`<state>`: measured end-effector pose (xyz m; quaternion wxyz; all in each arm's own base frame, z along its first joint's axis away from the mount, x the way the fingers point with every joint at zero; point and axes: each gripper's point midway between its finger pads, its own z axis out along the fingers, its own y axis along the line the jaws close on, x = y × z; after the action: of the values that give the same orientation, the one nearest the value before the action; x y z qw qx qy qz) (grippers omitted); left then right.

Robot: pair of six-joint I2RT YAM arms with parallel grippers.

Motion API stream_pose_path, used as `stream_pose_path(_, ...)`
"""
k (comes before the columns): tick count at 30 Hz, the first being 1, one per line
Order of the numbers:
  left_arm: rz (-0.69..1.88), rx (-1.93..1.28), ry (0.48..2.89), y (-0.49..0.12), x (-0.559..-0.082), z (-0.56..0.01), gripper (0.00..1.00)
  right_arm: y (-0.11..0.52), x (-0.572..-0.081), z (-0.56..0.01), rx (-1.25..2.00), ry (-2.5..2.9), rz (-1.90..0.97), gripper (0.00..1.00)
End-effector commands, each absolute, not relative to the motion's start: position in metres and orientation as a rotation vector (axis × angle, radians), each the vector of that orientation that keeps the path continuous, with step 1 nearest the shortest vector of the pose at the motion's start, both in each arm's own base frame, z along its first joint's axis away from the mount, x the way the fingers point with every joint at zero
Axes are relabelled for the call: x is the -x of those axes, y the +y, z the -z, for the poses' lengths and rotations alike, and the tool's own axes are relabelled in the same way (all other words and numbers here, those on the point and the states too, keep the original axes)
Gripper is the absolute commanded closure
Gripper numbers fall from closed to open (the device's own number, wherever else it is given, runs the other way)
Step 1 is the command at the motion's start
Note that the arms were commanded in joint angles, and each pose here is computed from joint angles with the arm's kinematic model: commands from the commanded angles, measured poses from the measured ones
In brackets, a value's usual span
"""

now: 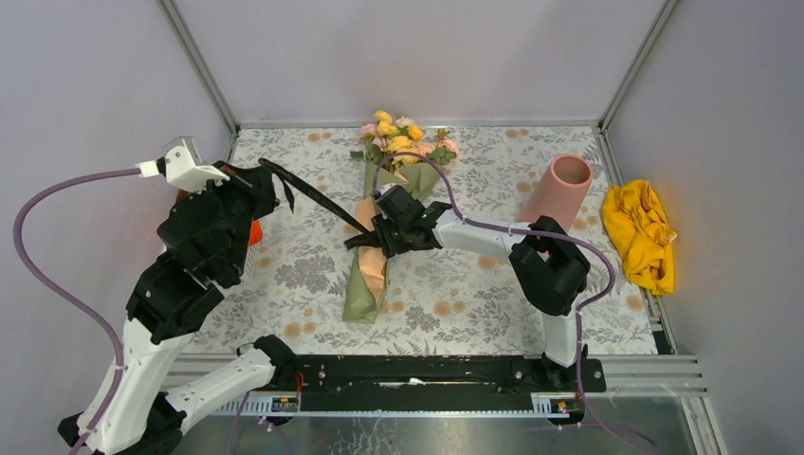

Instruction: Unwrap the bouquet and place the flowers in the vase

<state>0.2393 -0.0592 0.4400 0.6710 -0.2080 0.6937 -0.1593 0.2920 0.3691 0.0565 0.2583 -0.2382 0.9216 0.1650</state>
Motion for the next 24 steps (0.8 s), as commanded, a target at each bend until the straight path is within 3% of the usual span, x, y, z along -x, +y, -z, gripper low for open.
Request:
stream_pose_path(1,0.374,0.476,1.526,-0.056,-0.236,-0.453,0.96,0.392,-0.309,-0.08,0.65,2.396,-0.489,0.51)
stream_pose_path(6,0.399,0.472,1.526,-0.058,-0.234,-0.454,0.96,0.397,-0.319,-0.09,0.646,2.358,-0.482,0.55)
stream_pose_path(10,0.409,0.466,1.523,-0.059,-0.233,-0.457,0.95,0.405,-0.324,-0.096,0.652,2.339,-0.5,0.72)
stream_pose_path(16,0.413,0.458,1.524,-0.061,-0.234,-0.458,0.94,0.412,-0.33,-0.094,0.656,2.339,-0.496,0.78)
stream_pose_path(21,0.38,0.468,1.537,-0.06,-0.238,-0.451,0.84,0.405,-0.336,-0.101,0.631,2.321,-0.444,0.96)
stream_pose_path(24,0.358,0.485,1.546,-0.06,-0.243,-0.444,0.8,0.398,-0.339,-0.11,0.615,2.296,-0.409,1.0)
